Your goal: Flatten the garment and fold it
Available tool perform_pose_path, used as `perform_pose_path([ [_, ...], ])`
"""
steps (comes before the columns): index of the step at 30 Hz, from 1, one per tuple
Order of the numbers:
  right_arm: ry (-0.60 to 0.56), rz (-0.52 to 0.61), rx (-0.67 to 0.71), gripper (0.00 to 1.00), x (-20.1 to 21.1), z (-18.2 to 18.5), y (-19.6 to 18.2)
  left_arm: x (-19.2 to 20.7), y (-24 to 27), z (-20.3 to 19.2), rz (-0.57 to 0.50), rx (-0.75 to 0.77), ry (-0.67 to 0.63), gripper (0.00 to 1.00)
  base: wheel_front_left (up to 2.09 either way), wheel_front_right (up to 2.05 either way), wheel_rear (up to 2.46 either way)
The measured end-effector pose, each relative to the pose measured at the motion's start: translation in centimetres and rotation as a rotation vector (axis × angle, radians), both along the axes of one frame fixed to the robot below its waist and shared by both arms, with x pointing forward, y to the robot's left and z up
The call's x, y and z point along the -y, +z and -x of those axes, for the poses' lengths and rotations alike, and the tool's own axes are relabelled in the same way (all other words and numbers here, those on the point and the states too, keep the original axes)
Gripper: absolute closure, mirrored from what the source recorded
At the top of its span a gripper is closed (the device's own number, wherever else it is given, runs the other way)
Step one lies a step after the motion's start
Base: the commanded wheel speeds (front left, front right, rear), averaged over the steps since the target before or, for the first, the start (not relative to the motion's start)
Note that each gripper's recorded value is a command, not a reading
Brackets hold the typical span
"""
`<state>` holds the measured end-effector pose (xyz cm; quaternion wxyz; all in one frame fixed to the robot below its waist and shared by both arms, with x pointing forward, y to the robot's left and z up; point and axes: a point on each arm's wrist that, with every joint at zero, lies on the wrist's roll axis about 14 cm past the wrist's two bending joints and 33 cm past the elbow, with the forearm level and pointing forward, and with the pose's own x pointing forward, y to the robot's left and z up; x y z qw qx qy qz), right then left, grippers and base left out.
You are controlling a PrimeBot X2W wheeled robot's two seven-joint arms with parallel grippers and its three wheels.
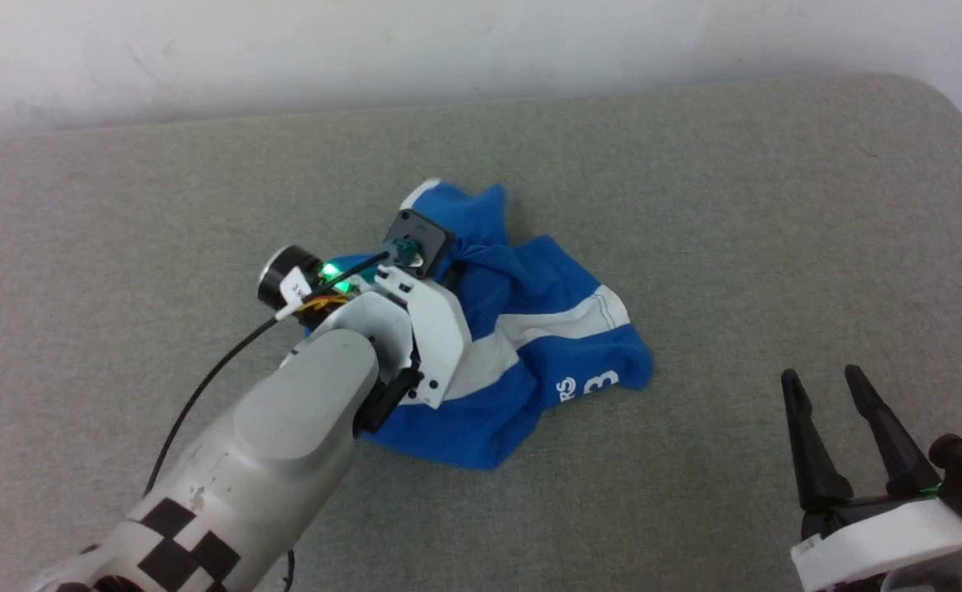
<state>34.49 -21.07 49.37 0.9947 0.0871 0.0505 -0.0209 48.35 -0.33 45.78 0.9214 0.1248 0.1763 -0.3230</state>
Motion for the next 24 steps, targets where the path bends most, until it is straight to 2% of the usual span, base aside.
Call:
perform_pose_path([
  [2,-0.006,-0.006,-0.006,0.00,0.1,0.0,-0.2,0.1,-1.3,-0.1,0.017,-0.033,0.022,0.36,0.00,0.00,0.00],
  [3,-0.011,-0.007,-0.006,0.00,0.2,0.0,-0.3,0.2,-1.8,-0.1,0.037,-0.045,0.035,0.00,0.00,0.00,0.00],
  [6,-0.021,-0.005,-0.016,0.00,0.5,0.2,-0.7,0.7,-1.7,-0.3,0.133,-0.041,0.074,0.00,0.00,0.00,0.00],
  [9,-0.021,-0.006,-0.013,0.00,0.5,0.3,-0.6,0.6,-0.1,-0.6,0.231,0.032,0.113,0.00,0.00,0.00,0.00],
  [16,0.000,-0.010,0.015,0.00,0.0,0.5,0.3,-3.1,3.5,0.1,0.403,0.153,0.297,0.00,0.00,0.00,0.00],
  [20,0.027,-0.014,0.025,0.00,-0.8,0.5,0.6,-7.0,4.5,1.5,0.421,0.209,0.400,0.00,0.00,0.00,0.00],
  [24,0.059,-0.018,0.042,0.00,-1.7,0.3,1.2,-10.5,2.9,3.9,0.379,0.142,0.473,0.00,0.00,0.00,0.00],
])
